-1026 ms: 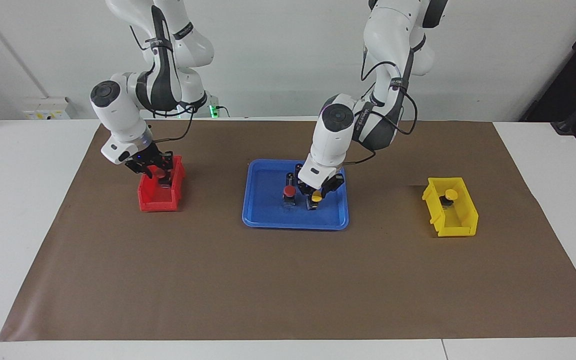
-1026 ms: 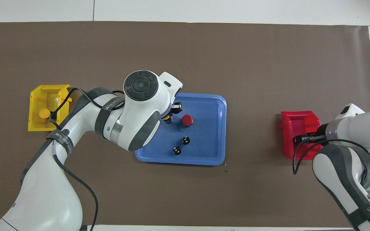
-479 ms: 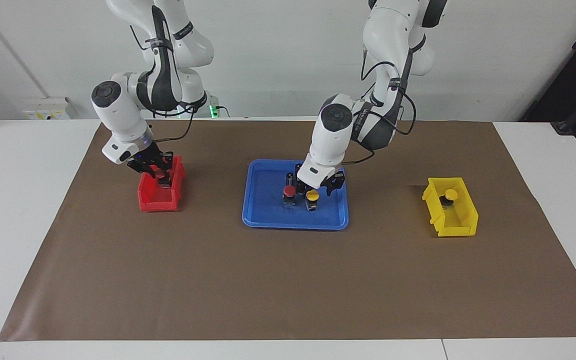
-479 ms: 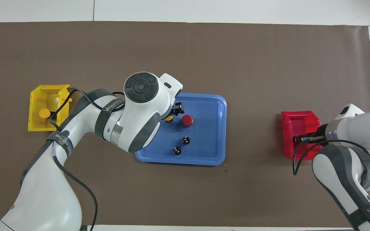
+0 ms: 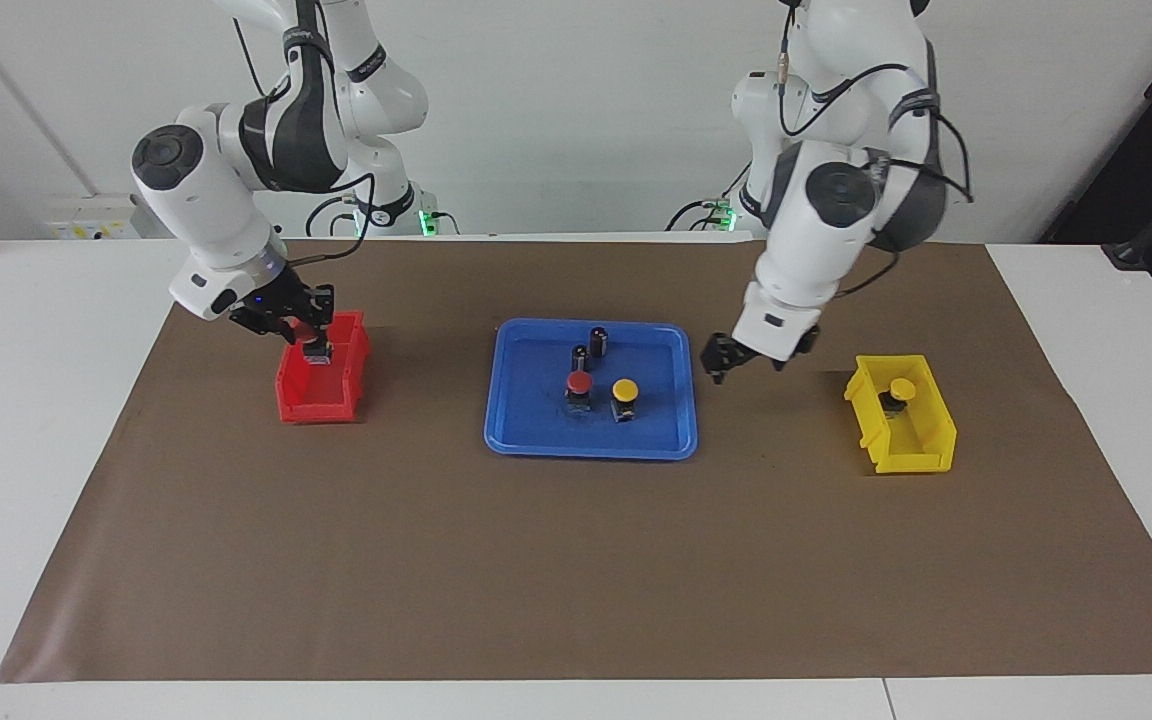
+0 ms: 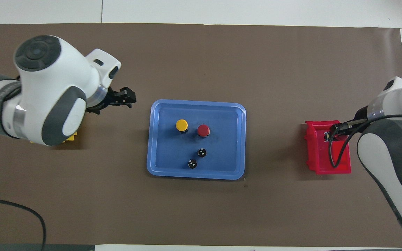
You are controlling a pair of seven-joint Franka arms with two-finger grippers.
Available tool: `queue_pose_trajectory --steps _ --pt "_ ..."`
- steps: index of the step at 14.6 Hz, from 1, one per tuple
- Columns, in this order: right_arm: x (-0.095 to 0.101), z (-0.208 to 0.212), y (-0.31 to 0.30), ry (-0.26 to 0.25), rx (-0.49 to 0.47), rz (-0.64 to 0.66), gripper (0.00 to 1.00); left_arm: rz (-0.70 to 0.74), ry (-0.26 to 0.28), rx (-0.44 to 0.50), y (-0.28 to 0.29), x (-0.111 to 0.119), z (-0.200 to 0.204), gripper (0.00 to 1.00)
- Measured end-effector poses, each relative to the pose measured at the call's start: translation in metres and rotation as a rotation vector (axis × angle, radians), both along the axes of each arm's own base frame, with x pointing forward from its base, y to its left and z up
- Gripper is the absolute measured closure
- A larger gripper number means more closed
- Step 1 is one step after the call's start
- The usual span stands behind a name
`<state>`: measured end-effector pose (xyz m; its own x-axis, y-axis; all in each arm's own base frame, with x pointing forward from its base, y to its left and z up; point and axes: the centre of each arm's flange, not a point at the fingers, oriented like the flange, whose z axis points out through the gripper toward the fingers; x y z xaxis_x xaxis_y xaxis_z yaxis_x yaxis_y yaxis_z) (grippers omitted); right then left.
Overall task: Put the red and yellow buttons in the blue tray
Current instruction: 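Place the red button in the tray while the left gripper grasps another yellow button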
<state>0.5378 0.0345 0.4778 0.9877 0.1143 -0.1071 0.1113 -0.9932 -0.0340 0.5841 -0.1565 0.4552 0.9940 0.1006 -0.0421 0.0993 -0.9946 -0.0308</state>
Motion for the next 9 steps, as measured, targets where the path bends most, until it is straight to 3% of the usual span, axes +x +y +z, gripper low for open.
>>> queue_pose_trajectory --steps 2,4,5,6,8,9 --pt "0.014 0.011 0.072 -0.027 -0.014 -0.054 0.58 -0.029 0.005 0.0 0.069 0.015 -0.006 0.0" --pt "0.016 0.008 0.144 -0.054 -0.013 -0.115 0.58 -0.045 -0.012 -0.004 0.113 0.02 -0.016 0.03" --pt "0.017 0.002 0.175 -0.065 -0.002 -0.146 0.58 -0.053 -0.019 -0.005 0.129 0.02 -0.025 0.11" --pt "0.019 -0.007 0.2 -0.077 0.006 -0.169 0.58 -0.061 -0.021 -0.006 0.143 0.019 -0.032 0.11" --pt "0.022 -0.037 0.236 -0.09 0.007 -0.195 0.58 -0.078 -0.015 -0.008 0.167 0.017 -0.04 0.26" --pt "0.024 -0.057 0.248 -0.086 0.0 -0.201 0.58 -0.081 -0.01 -0.009 0.178 0.015 -0.042 0.26"
